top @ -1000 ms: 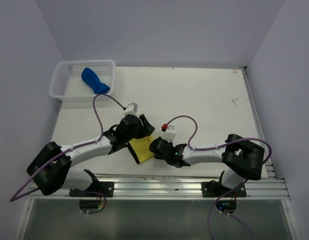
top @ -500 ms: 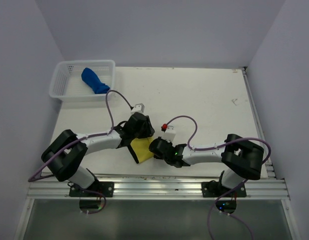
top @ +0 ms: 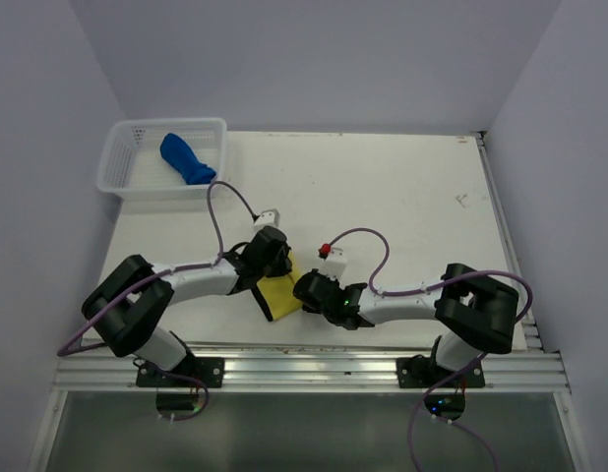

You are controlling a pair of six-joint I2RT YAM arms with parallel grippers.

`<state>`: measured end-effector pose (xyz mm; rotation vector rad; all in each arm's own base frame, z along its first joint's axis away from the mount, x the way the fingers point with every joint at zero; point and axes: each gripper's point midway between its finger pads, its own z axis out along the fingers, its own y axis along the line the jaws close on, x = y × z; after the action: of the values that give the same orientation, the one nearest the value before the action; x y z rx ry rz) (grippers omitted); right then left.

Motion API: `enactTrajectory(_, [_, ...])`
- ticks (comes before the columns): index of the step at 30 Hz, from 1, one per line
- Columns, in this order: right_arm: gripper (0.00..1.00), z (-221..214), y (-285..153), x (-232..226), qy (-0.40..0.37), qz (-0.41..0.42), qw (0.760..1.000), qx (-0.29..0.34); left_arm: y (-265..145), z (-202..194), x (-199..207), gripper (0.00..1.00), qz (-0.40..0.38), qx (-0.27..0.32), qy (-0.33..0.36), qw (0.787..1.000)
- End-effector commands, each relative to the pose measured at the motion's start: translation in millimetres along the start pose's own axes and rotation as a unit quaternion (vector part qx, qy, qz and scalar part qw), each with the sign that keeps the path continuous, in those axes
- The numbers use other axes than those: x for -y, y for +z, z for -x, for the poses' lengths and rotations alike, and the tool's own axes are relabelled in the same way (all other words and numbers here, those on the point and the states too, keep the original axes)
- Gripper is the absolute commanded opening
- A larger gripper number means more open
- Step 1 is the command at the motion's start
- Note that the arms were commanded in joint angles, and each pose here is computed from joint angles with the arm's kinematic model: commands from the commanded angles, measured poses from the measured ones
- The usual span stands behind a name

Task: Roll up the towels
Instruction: Roll the towel

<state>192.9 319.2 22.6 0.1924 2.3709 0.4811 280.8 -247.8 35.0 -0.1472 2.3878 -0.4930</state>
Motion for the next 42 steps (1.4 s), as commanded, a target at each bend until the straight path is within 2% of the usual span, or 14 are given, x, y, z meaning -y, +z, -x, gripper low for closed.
enactTrajectory(1, [0.00, -4.4, 4.0, 8.1, 0.003, -0.023, 1.000, 0.000, -7.3, 4.2, -8.1, 0.16, 0.013, 0.020, -0.012, 1.000])
enactTrajectory(6, [0.00, -4.4, 3.8, 8.7, -0.001, -0.026, 1.000, -0.001, -9.2, -2.4, -15.7, 0.14, 0.021, 0.023, -0.018, 0.999])
enactTrajectory(17, [0.01, -4.3, -8.4, -6.1, -0.052, -0.005, 0.998, -0.034, -8.6, -21.4, -40.5, 0.23, 0.050, 0.014, -0.027, 0.998])
enactTrajectory(22, [0.22, -23.4, -21.1, -5.1, -0.061, 0.031, 0.994, -0.085, -7.7, -27.1, -41.7, 0.25, 0.042, 0.012, -0.038, 0.998])
enactTrajectory(23, [0.27, -17.8, -27.0, -9.6, -0.052, 0.045, 0.995, -0.079, -7.8, -28.0, -41.1, 0.25, 0.038, 0.014, -0.039, 0.998])
enactTrajectory(27, [0.31, -8.2, -40.2, -2.6, -0.038, 0.061, 0.995, -0.068, -10.0, -29.9, -42.2, 0.25, 0.029, 0.017, -0.045, 0.998])
enactTrajectory(31, [0.41, 5.5, -51.0, -4.4, -0.023, 0.090, 0.994, -0.059, -12.3, -35.3, -46.9, 0.25, 0.023, 0.019, -0.050, 0.998])
enactTrajectory(33, [0.50, 14.1, -55.5, -11.4, -0.017, 0.113, 0.992, -0.056, -14.3, -33.3, -44.6, 0.25, 0.014, 0.026, -0.055, 0.998])
enactTrajectory(38, [0.50, 28.1, -43.7, -18.0, 0.009, 0.136, 0.989, -0.060, -15.8, -35.4, -45.7, 0.25, 0.007, 0.029, -0.062, 0.998])
enactTrajectory(42, [0.46, 25.1, -24.2, -27.2, 0.019, 0.155, 0.983, -0.096, -15.1, -39.0, -46.0, 0.26, 0.004, 0.024, -0.064, 0.998])
